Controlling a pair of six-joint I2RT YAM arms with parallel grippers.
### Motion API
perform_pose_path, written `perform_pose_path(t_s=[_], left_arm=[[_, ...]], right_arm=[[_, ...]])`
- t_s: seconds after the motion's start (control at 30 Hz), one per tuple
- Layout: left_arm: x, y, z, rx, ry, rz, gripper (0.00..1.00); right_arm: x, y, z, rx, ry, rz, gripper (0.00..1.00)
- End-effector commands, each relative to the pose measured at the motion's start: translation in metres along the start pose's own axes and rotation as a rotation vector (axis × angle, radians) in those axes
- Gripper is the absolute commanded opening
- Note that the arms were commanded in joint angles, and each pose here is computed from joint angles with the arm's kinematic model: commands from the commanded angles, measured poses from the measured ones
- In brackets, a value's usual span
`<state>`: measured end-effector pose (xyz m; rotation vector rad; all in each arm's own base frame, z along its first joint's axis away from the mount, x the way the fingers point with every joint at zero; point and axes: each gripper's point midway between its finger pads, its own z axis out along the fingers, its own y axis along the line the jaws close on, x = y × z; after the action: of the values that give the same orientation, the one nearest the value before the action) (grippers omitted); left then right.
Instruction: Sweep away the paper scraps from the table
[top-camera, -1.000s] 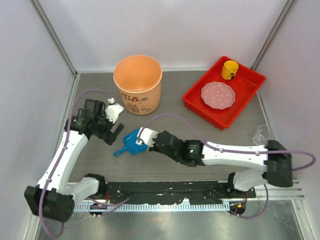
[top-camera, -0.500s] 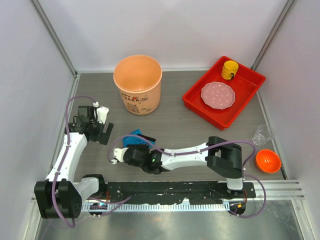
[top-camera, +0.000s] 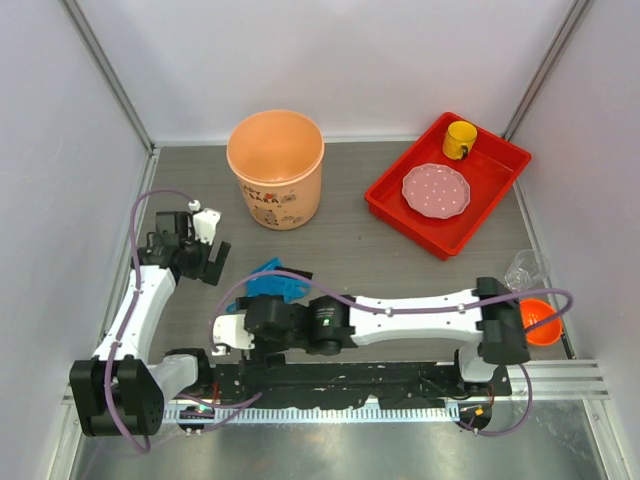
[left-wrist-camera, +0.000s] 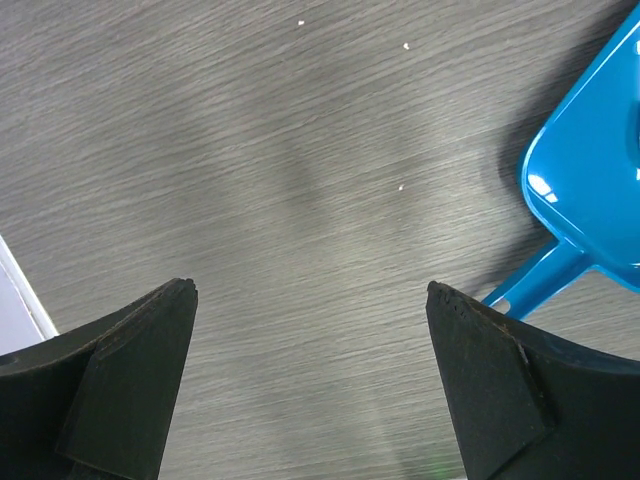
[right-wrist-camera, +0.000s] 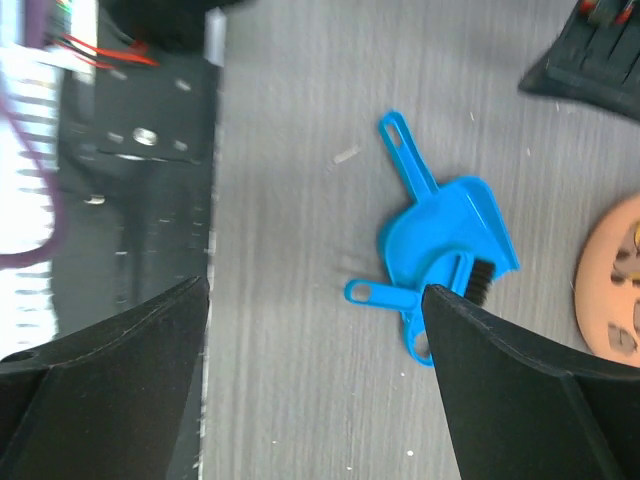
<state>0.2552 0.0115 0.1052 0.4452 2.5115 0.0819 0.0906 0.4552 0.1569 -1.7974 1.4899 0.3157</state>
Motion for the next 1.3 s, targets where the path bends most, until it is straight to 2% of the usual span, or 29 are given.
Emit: perform_pose_path(t_s=[0.0, 0.07, 0.17, 0.2, 0.27, 0.3, 0.33, 0.4, 0.47, 0.57, 0.7, 0.73, 0.77, 0.8, 0.87, 0.9, 0.93, 1.0, 1.03, 1.1, 1.17, 1.27], left_arm=[[-0.019, -0.001, -0.003, 0.024, -0.103, 0.025, 1.00], [-0.024, 0.001, -0.003, 0.017, -0.123, 0.022, 1.00], [-0.037, 0.007, -0.001, -0.019, -0.177, -0.005, 1.00], [-0.039, 0.011, 0.000, -0.040, -0.192, -0.017, 1.00], [-0.050, 0.015, 0.003, -0.070, -0.257, -0.055, 1.00], [-0.054, 0.017, 0.002, -0.082, -0.285, -0.069, 1.00], [-0.058, 0.016, 0.003, -0.083, -0.311, -0.103, 1.00], [-0.068, 0.021, 0.005, -0.111, -0.387, -0.149, 0.99], [-0.075, 0.029, 0.009, -0.155, -0.447, -0.217, 1.00], [-0.081, 0.040, 0.016, -0.215, -0.529, -0.289, 1.00], [-0.089, 0.055, 0.018, -0.294, -0.636, -0.382, 1.00], [-0.093, 0.059, 0.016, -0.309, -0.667, -0.391, 1.00], [-0.091, 0.062, 0.018, -0.332, -0.665, -0.404, 1.00], [-0.093, 0.064, 0.018, -0.336, -0.680, -0.429, 1.00], [-0.095, 0.063, 0.021, -0.324, -0.689, -0.438, 1.00], [-0.096, 0.059, 0.024, -0.302, -0.691, -0.431, 1.00], [-0.097, 0.059, 0.025, -0.295, -0.693, -0.431, 1.00], [-0.091, 0.054, 0.032, -0.282, -0.682, -0.425, 1.00], [-0.093, 0.056, 0.031, -0.289, -0.705, -0.424, 1.00], [-0.085, 0.054, 0.036, -0.293, -0.703, -0.426, 1.00], [-0.086, 0.051, 0.037, -0.282, -0.749, -0.412, 1.00], [-0.087, 0.045, 0.047, -0.253, -0.784, -0.395, 1.00]], right_arm=[[-0.041, 0.022, -0.064, -0.247, -0.169, 0.028, 0.93], [-0.023, 0.008, -0.072, -0.213, -0.159, 0.069, 0.93], [0.030, -0.056, -0.073, -0.117, -0.107, 0.362, 0.93], [0.072, -0.095, -0.073, -0.032, -0.063, 0.499, 0.93], [0.091, -0.134, -0.090, 0.097, -0.128, 0.637, 0.93], [0.131, -0.156, -0.096, 0.199, -0.094, 0.716, 0.93], [0.142, -0.176, -0.105, 0.295, -0.116, 0.745, 0.94], [0.178, -0.195, -0.122, 0.425, -0.114, 0.848, 0.95], [0.221, -0.233, -0.150, 0.638, -0.119, 0.994, 0.95], [0.275, -0.260, -0.185, 0.881, -0.128, 1.103, 0.95], [0.334, -0.257, -0.219, 1.132, -0.188, 1.240, 0.97], [0.332, -0.263, -0.235, 1.200, -0.261, 1.229, 0.98], [0.345, -0.262, -0.247, 1.267, -0.270, 1.240, 0.98], [0.364, -0.248, -0.248, 1.328, -0.235, 1.253, 0.98], [0.373, -0.246, -0.269, 1.462, -0.261, 1.205, 0.98], [0.391, -0.229, -0.265, 1.503, -0.215, 1.210, 0.98], [0.397, -0.228, -0.280, 1.608, -0.225, 1.187, 0.99], [0.414, -0.209, -0.279, 1.659, -0.198, 1.180, 0.99], [0.414, -0.208, -0.284, 1.695, -0.230, 1.165, 1.00], [0.420, -0.200, -0.279, 1.698, -0.223, 1.146, 1.00], [0.428, -0.195, -0.270, 1.677, -0.183, 1.135, 0.99], [0.432, -0.193, -0.264, 1.670, -0.193, 1.137, 1.00]])
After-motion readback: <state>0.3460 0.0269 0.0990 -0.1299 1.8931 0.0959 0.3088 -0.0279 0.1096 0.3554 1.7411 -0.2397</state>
